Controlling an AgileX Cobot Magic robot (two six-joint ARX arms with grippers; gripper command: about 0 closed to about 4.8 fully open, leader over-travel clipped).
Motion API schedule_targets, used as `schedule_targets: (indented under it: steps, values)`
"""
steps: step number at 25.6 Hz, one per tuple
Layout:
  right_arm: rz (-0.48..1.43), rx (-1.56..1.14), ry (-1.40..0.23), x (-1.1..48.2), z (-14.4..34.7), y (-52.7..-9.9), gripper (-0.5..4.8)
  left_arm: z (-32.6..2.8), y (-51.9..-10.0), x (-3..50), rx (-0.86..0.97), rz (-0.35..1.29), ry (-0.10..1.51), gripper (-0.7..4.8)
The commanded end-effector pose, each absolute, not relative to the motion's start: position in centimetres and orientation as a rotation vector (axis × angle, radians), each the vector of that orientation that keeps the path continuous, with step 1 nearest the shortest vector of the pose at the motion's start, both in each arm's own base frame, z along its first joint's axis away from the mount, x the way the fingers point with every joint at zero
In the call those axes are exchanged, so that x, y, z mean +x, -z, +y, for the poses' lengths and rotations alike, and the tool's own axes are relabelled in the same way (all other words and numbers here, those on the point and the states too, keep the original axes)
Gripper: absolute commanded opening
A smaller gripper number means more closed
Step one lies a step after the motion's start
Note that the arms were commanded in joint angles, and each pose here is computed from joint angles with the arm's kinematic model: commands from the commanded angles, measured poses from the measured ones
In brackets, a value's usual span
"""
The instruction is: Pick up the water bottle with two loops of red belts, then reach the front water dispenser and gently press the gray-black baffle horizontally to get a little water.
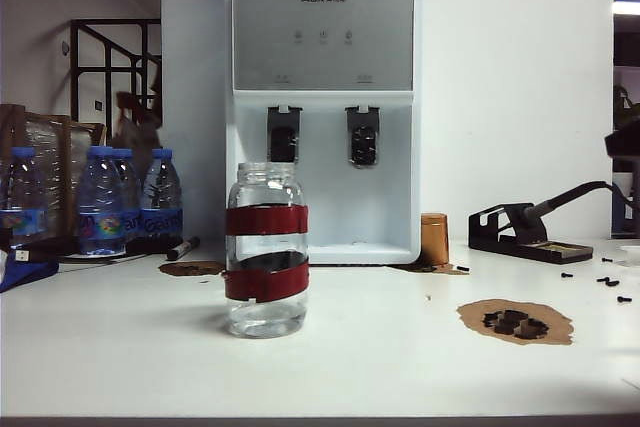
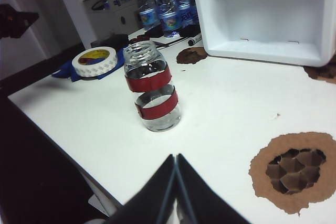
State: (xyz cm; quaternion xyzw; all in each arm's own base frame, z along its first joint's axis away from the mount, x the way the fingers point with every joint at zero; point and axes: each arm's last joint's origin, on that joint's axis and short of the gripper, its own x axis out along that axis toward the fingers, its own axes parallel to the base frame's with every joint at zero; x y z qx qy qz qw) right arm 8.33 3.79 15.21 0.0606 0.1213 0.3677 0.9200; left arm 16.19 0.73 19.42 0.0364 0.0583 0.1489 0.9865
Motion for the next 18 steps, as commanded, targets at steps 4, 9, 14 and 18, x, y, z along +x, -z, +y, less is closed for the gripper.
schedule_targets:
  steps: [4,9,14,18]
  values:
    - [0.204,0.037,-0.773,8.3,3.8,-15.3,-0.02,0.7,-18.2,14.0,0.059,0.051,-0.278,-0.04]
    - [0.199,0.023,-0.758,8.4,3.8,-15.3,-0.02,0.7,-17.4,12.8,0.075,0.010,-0.279,-0.04]
    - [0.200,0.026,-0.747,8.4,3.8,-15.3,-0.01,0.7,-16.5,11.9,0.103,0.044,-0.274,-0.04]
    - [0.201,0.026,-0.747,8.4,3.8,-15.3,-0.01,0.7,-16.0,11.5,0.110,0.091,-0.271,-0.04]
